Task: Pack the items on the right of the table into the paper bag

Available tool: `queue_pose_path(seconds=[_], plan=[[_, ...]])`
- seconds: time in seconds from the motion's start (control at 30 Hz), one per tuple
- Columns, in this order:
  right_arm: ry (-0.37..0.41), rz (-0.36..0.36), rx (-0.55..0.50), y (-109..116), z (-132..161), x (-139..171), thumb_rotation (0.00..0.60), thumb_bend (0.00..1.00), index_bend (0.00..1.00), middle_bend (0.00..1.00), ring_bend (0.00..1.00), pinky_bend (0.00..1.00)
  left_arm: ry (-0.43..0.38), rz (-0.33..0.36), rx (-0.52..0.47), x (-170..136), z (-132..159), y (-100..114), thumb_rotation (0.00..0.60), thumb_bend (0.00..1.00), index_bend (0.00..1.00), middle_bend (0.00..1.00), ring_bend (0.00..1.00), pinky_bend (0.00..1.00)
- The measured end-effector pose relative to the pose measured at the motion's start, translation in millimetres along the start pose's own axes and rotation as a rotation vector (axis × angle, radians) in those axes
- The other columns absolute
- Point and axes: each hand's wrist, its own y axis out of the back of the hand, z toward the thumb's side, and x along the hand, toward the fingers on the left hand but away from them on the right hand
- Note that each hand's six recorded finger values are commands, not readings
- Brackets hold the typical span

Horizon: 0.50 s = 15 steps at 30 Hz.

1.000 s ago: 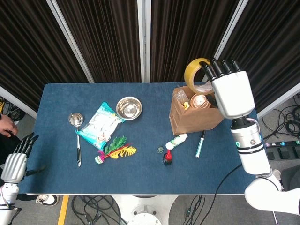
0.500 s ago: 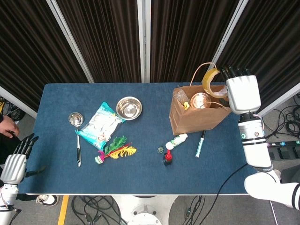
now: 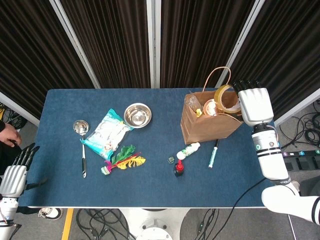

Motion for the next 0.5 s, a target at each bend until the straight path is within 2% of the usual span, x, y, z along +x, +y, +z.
queue_pose_path(seconds=[0.2, 0.33, 0.5], plan=[[0.01, -0.003, -0.019, 1.1, 2.0, 0.3, 0.6, 0.0, 0.17, 0.16, 0.09, 0.11, 0.0, 0.0, 0.002, -3.8, 0.9, 1.9, 0.6, 0.17, 0.12, 0.12, 0.02, 0.15], [0.011, -0.002, -0.027, -0.1, 2.1, -0.6, 0.6, 0.0, 0.15, 0.09, 0.01, 0.01, 0.001, 0.001, 0.003, -5.0, 0.5, 2.8, 0.6, 0.17, 0.12, 0.12, 0.02, 0.15], [0.015, -0.004, -0.049, 0.0, 3.4, -1.0, 0.6, 0.0, 0.14, 0.07, 0.0, 0.0, 0.001, 0.002, 0.003, -6.0, 0.3, 4.4, 0.6, 0.17, 0.12, 0.12, 0.02, 0.15]])
